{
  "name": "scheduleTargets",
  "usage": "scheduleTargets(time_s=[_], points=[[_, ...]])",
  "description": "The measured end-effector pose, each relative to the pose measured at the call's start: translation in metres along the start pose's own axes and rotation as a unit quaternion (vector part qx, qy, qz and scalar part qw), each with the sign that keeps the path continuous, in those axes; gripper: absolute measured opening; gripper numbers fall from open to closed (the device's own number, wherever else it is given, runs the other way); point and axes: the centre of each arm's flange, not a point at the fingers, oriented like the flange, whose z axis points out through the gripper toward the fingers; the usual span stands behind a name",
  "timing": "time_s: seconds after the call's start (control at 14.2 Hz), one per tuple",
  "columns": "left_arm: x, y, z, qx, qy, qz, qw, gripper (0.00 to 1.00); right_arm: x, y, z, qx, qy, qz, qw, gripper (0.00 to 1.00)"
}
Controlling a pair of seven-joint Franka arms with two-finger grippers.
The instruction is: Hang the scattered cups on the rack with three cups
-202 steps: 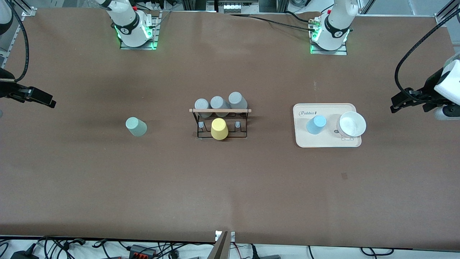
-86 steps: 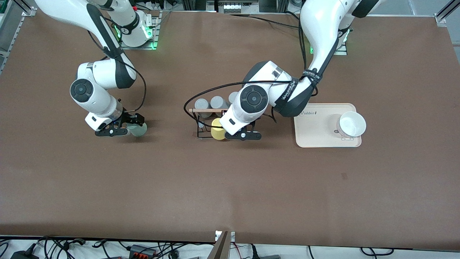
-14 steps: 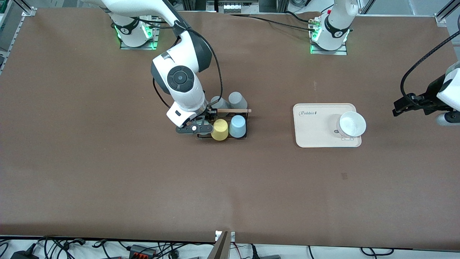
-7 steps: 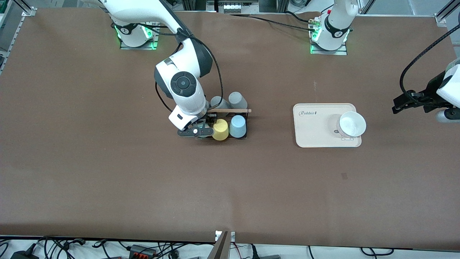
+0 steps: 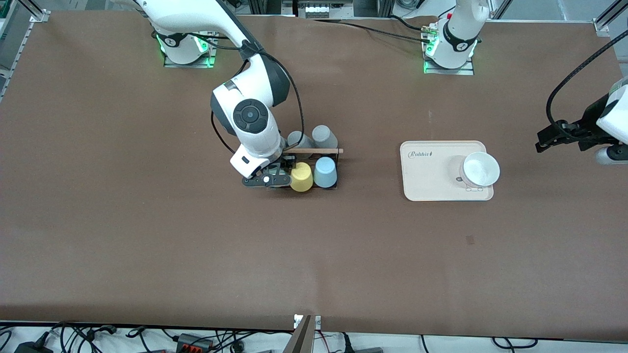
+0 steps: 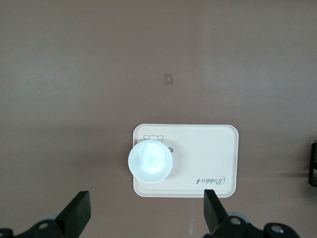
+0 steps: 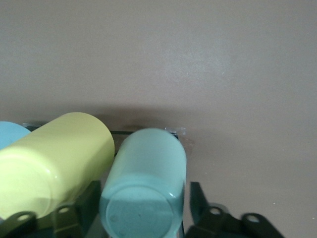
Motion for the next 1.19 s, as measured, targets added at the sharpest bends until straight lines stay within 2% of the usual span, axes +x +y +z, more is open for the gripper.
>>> scheduleTargets(time_s=[0.07, 0.14, 0.42, 0.7, 0.98, 1.19], points=[[-0.001, 0.003, -0.002, 0.0, 0.004, 0.003, 1.0, 1.0, 0.0, 0.0, 0.0, 0.0, 0.0, 0.0, 1.0, 0.98], [-0.002, 0.005, -0.004, -0.001, 0.007, 0.005, 1.0, 1.0, 0.0, 0.0, 0.0, 0.0, 0.0, 0.0, 1.0, 1.0], [-0.004, 0.008, -0.002, -0.001, 0.009, 0.007, 1.0, 1.0, 0.004, 0.004, -0.016, 0.005, 0.009, 0.003, 1.0, 1.0], [-0.002, 0.008, -0.005, -0.002, 0.021, 0.006, 1.0, 1.0, 0.006, 0.035, -0.095, 0.007, 0.015, 0.023, 1.0, 1.0], [-0.002, 0.008, -0.005, -0.002, 0.022, 0.006, 1.0, 1.0, 0.015, 0.124, -0.191, 0.015, 0.037, 0.082, 0.996, 1.0], [-0.001, 0.009, -0.003, -0.002, 0.02, 0.007, 1.0, 1.0, 0.028, 0.225, -0.235, 0.016, 0.051, 0.132, 0.99, 1.0]])
